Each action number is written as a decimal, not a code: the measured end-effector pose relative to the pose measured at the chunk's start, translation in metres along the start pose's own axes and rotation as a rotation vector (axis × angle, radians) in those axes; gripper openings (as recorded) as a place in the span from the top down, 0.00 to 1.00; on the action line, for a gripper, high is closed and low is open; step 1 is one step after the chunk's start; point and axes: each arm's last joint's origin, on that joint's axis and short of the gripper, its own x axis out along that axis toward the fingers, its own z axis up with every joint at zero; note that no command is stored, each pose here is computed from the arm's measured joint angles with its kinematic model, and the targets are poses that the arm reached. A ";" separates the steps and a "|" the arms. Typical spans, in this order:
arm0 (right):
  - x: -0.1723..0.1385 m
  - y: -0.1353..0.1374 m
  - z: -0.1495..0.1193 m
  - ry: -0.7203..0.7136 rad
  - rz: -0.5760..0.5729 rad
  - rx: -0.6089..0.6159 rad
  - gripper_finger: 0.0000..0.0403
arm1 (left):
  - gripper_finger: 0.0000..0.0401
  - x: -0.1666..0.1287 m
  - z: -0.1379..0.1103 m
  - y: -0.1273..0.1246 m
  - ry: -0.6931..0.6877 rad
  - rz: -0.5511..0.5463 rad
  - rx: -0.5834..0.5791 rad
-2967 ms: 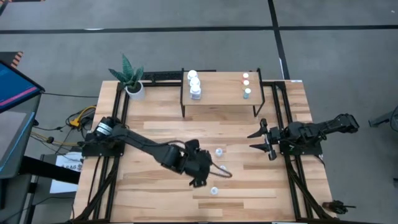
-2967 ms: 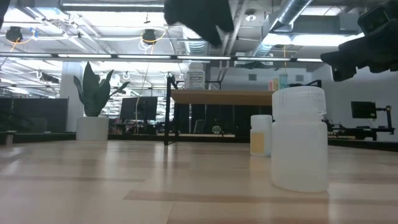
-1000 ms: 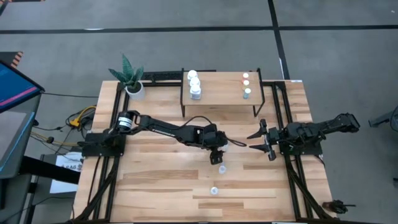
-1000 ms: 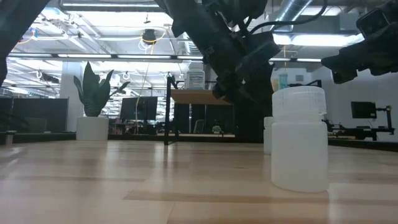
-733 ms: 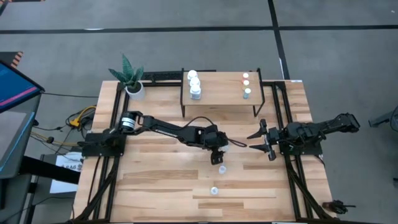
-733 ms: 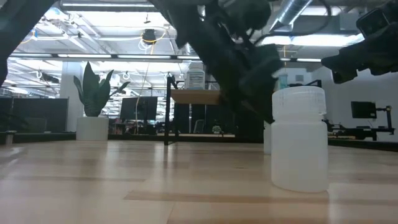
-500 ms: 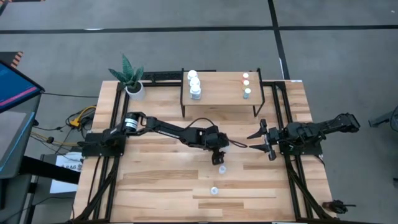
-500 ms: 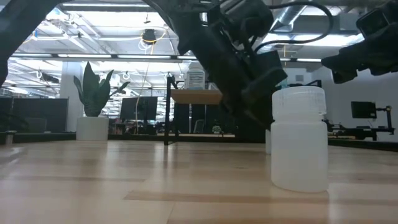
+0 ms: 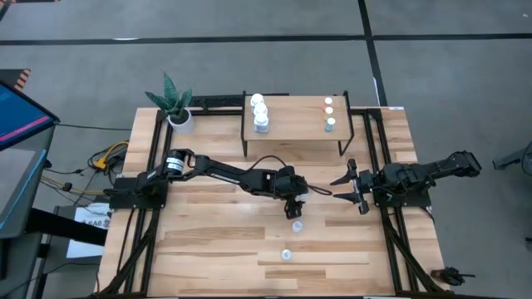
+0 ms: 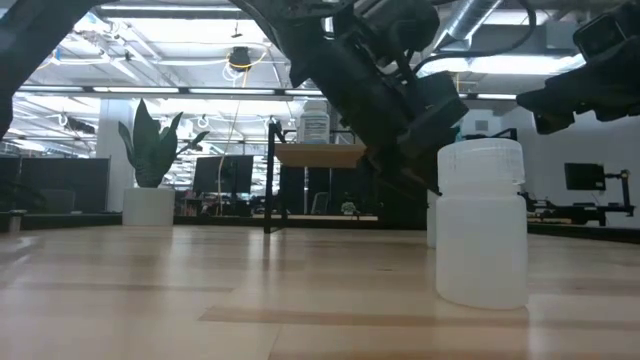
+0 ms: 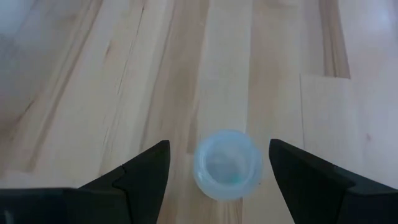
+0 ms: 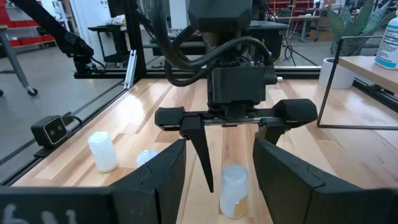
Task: Pick and place medicine bottles onto shelf by color
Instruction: Put the top transparent pill bottle aligned with the other transparent pill bottle on the shelf
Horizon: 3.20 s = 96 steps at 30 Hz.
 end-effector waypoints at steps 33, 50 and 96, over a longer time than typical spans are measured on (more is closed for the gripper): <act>0.000 0.000 0.000 0.000 0.000 0.001 0.48 | 0.70 -0.061 0.086 0.034 0.018 0.027 0.025; 0.000 0.000 0.000 0.000 0.000 -0.026 0.48 | 0.71 -0.134 0.132 0.230 -0.174 0.218 -0.256; 0.000 0.000 0.000 -0.004 0.000 -0.060 0.48 | 0.71 -0.127 0.125 0.238 -0.158 0.201 -0.154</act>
